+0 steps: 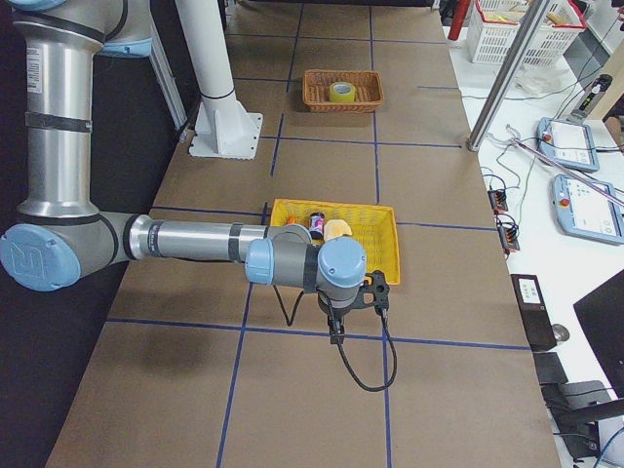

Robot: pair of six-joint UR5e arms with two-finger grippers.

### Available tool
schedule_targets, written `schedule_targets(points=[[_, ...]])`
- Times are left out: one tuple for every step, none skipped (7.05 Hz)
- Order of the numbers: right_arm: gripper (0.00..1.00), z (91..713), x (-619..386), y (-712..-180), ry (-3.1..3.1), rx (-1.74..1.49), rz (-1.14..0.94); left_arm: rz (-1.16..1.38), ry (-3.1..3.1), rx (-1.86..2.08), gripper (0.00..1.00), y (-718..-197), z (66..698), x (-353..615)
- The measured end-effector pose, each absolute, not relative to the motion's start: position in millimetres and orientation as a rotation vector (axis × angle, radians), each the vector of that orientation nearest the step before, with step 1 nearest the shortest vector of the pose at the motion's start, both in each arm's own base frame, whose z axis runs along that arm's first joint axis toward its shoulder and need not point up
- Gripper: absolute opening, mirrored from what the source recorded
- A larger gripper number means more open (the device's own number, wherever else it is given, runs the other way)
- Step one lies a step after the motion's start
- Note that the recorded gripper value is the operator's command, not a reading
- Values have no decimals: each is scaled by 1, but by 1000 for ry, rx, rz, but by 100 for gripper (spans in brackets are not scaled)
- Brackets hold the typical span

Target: Move tape to another basket

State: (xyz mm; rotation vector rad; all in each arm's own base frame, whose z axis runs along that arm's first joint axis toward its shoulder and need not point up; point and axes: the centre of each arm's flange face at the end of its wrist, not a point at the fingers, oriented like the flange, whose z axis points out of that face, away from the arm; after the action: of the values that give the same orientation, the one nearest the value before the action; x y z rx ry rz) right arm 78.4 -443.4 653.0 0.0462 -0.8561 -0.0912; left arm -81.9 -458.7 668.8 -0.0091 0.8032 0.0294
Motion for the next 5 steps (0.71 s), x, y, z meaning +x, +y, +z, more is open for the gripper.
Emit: schedule_targets(points=[[100, 653, 78, -443, -856, 45, -91, 30, 803, -9, 100, -459, 669, -82], [100, 654, 78, -443, -856, 45, -91, 30, 803, -9, 100, -459, 669, -82], [100, 654, 78, -443, -856, 44, -90, 30, 804, -10, 100, -459, 669, -81], [100, 655, 78, -442, -856, 43, -90, 30, 804, -11, 100, -459, 670, -81], [100, 655, 78, -442, -857, 43, -90, 29, 804, -12, 100, -458, 671, -81]])
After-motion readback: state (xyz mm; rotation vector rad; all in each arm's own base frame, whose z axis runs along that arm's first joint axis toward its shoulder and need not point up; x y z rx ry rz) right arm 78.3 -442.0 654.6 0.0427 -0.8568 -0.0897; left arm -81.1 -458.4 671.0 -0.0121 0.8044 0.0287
